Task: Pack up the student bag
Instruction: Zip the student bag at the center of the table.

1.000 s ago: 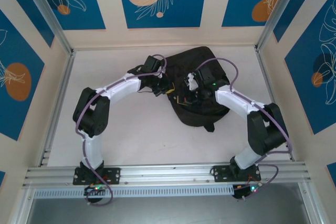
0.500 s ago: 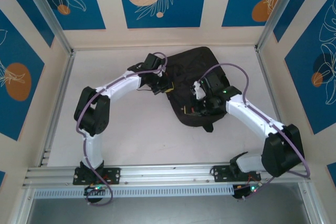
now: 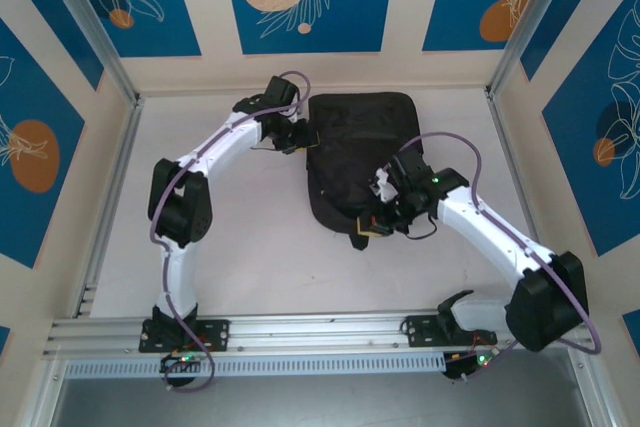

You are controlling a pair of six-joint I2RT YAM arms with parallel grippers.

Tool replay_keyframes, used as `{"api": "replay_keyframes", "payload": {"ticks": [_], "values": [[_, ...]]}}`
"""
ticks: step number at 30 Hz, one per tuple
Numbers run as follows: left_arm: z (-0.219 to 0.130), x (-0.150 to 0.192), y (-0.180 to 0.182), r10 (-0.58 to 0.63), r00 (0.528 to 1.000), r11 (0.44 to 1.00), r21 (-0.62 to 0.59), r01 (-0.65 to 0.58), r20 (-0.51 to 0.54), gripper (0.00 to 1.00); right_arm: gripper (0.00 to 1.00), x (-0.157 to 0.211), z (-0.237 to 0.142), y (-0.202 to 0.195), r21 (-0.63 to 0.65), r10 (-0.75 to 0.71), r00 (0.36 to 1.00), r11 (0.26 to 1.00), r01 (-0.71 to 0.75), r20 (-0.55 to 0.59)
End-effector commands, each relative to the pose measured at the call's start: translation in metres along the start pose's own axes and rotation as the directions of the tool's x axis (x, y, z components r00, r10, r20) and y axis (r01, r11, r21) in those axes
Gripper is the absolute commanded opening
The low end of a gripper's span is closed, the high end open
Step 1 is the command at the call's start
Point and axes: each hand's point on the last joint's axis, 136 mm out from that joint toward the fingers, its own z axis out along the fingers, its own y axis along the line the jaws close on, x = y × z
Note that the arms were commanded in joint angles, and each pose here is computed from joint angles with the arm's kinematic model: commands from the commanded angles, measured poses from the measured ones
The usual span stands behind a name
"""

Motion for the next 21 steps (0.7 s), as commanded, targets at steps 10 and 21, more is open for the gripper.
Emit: {"api": "replay_keyframes", "payload": {"ticks": [10, 21], "values": [[-0.017, 0.104, -0.021, -0.033, 0.979, 0.999, 0.034, 0.041, -0.202, 0.56, 0.00, -0.034, -0.022, 0.041, -0.032, -0.019, 0.997, 0.999, 0.021, 0.080], [0.001, 0.116, -0.001, -0.065, 0.972, 0.998, -0.036, 0.059, -0.226, 0.19, 0.02, -0.065, -0.001, 0.055, -0.025, -0.008, 0.999, 1.000, 0.010, 0.052]]}}
